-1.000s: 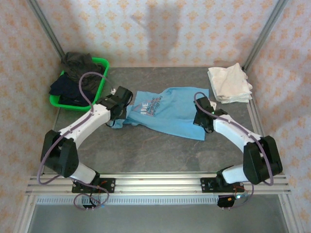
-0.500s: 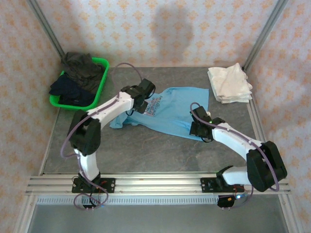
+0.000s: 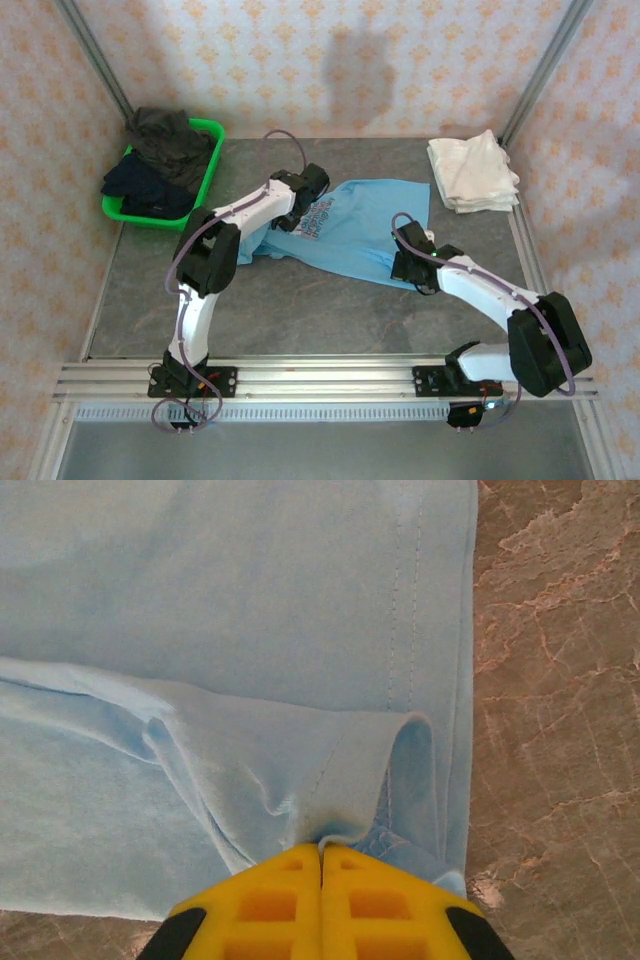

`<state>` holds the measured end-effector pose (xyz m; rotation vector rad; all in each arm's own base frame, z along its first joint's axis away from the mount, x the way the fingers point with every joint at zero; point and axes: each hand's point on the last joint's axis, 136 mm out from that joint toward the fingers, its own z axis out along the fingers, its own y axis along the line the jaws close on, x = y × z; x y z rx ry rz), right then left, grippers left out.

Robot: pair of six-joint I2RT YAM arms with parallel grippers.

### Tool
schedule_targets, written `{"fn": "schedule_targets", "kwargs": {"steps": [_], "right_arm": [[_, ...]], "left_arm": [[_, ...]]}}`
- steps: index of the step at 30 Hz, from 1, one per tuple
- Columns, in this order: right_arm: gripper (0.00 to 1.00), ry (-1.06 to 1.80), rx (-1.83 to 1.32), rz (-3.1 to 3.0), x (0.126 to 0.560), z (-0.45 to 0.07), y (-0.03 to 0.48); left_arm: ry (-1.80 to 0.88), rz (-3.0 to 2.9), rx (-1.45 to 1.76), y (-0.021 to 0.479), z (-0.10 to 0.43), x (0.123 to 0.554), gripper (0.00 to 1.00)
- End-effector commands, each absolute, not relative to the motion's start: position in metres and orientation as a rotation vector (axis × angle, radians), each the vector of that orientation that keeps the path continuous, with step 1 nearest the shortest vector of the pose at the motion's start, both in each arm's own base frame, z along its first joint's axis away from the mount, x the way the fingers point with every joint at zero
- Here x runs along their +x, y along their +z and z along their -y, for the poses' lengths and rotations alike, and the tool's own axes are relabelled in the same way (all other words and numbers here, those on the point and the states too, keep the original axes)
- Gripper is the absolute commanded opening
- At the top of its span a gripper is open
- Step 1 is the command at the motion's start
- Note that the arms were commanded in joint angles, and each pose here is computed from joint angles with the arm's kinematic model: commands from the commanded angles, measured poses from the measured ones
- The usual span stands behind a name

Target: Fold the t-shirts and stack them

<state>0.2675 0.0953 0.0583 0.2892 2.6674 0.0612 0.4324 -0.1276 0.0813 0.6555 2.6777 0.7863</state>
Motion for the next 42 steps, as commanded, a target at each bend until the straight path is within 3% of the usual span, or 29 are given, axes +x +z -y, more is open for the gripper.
{"fn": "schedule_targets", "kwargs": {"steps": [1, 11, 12, 15, 17, 24, 29, 34, 39, 42], "right_arm": [[0.0, 0.01, 0.304, -2.63, 0.269, -0.086, 0.062], [0.0, 0.005, 0.311, -2.624, 0.271, -0.085, 0.061], [0.0, 0.004, 0.311, -2.624, 0.272, -0.085, 0.061], [0.0, 0.003, 0.313, -2.622, 0.273, -0.085, 0.062], [0.0, 0.003, 0.312, -2.612, 0.277, -0.085, 0.066], [0.0, -0.013, 0.356, -2.424, 0.294, -0.066, 0.15], [0.0, 0.129, 0.361, -2.224, 0.291, -0.065, 0.237], [0.0, 0.245, 0.322, -2.076, 0.279, -0.065, 0.322], [0.0, 0.357, 0.291, -1.909, 0.258, -0.062, 0.387], [0.0, 0.35, 0.293, -1.852, 0.265, -0.061, 0.406]], "left_arm": [[0.863, -2.687, 0.681, 0.093, 0.112, 0.425, 0.5], [0.846, -2.751, 0.707, 0.088, 0.099, 0.407, 0.5], [0.842, -2.761, 0.703, 0.087, 0.097, 0.407, 0.45], [0.824, -2.757, 0.669, 0.094, 0.094, 0.409, 0.11], [0.793, -2.731, 0.627, 0.107, 0.095, 0.412, 0.01], [0.533, -2.476, 0.314, 0.241, 0.088, 0.4, 0.0], [0.169, -2.204, 0.157, 0.338, 0.091, 0.359, 0.0], [0.031, -1.942, 0.009, 0.425, 0.063, 0.306, 0.0], [0.04, -1.756, -0.115, 0.472, 0.029, 0.266, 0.0], [0.065, -1.742, -0.138, 0.475, 0.026, 0.275, 0.0]]}}
